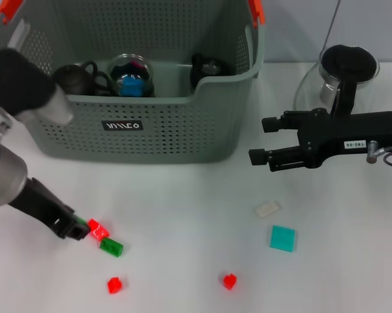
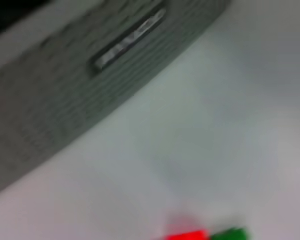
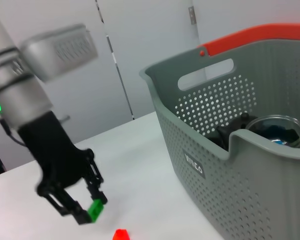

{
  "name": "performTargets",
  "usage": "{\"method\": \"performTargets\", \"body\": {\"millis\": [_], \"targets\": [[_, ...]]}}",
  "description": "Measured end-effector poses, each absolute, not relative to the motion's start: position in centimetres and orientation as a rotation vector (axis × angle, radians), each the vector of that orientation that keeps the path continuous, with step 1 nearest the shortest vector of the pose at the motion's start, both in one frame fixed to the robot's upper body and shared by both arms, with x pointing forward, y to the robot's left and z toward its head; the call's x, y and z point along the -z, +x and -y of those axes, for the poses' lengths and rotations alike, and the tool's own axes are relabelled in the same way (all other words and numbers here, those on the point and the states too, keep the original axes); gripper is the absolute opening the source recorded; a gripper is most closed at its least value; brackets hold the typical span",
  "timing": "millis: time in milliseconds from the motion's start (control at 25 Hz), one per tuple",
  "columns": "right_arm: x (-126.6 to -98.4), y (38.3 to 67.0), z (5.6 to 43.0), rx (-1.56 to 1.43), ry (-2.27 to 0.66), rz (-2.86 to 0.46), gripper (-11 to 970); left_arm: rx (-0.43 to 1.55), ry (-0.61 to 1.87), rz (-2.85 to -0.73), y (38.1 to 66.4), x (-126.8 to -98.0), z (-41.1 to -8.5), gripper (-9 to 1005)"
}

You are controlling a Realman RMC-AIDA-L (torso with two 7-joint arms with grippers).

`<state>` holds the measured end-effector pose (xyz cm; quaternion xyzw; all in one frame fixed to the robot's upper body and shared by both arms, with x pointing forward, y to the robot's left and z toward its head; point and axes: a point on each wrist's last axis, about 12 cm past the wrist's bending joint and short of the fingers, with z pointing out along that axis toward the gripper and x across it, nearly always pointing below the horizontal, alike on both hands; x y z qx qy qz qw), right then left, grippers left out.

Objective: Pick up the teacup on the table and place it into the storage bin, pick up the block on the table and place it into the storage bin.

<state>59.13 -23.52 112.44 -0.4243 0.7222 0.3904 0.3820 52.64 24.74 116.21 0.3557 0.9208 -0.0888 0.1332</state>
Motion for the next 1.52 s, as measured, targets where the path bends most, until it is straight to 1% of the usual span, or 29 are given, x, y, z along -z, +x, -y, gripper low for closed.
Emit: {"method": "performTargets", "body": {"millis": [40,160,280,360,400,480,600,720,840,920,1000,1120,1200,1280,1360,1520], "targets": [[-112.4,59.1,23.5,-0.996,-1.083,-1.843,912,0.258,1.032,-2.671,52.6,-116.2,-24.7,419],[-112.5,59.2,23.4,-0.996,-1.088,-1.840,912,0.536,1.051,-2.511,51.9,-119.6,-25.1,419],[-112.6,59.3,23.3,-0.994,-1.095,-1.839,912,0.851,1.066,-2.218,52.2,-123.4,-25.5,418],[-112.7,59.3,23.2,-0.994,-1.100,-1.836,912,0.966,1.052,-2.035,53.1,-125.4,-25.9,418],[-112.7,59.3,23.1,-0.996,-1.102,-1.835,912,0.992,1.034,-1.986,53.9,-126.0,-26.0,418],[-112.7,59.3,23.1,-0.999,-1.105,-1.833,912,1.007,0.987,-1.902,55.8,-127.1,-26.2,418],[-112.7,59.3,23.1,-1.003,-1.109,-1.831,911,0.942,0.873,-1.918,59.2,-127.3,-26.7,418],[-112.7,59.3,23.0,-1.005,-1.112,-1.832,911,0.854,0.773,-1.963,61.7,-126.7,-26.8,418],[-112.7,59.2,22.9,-1.008,-1.113,-1.831,911,0.732,0.681,-2.000,63.5,-125.8,-26.8,457],[-112.6,59.2,22.8,-1.010,-1.115,-1.831,911,0.674,0.643,-2.009,64.1,-125.4,-26.7,483],[-112.6,59.2,22.8,-1.011,-1.118,-1.831,911,0.647,0.624,-2.012,64.3,-125.2,-26.6,580],[-112.6,59.1,22.8,-1.013,-1.119,-1.833,911,0.641,0.611,-2.004,64.2,-125.1,-26.7,726],[-112.6,59.1,22.8,-1.014,-1.120,-1.833,911,0.652,0.614,-1.993,63.8,-125.3,-26.8,777],[-112.5,59.1,22.8,-1.014,-1.118,-1.834,911,0.691,0.669,-1.969,62.7,-125.7,-26.9,828],[-112.5,59.0,22.8,-1.014,-1.118,-1.835,911,0.743,0.804,-1.923,60.9,-126.0,-26.6,879],[-112.5,59.0,22.9,-1.012,-1.114,-1.836,910,0.837,1.186,-1.795,55.7,-125.5,-26.1,879]]}}
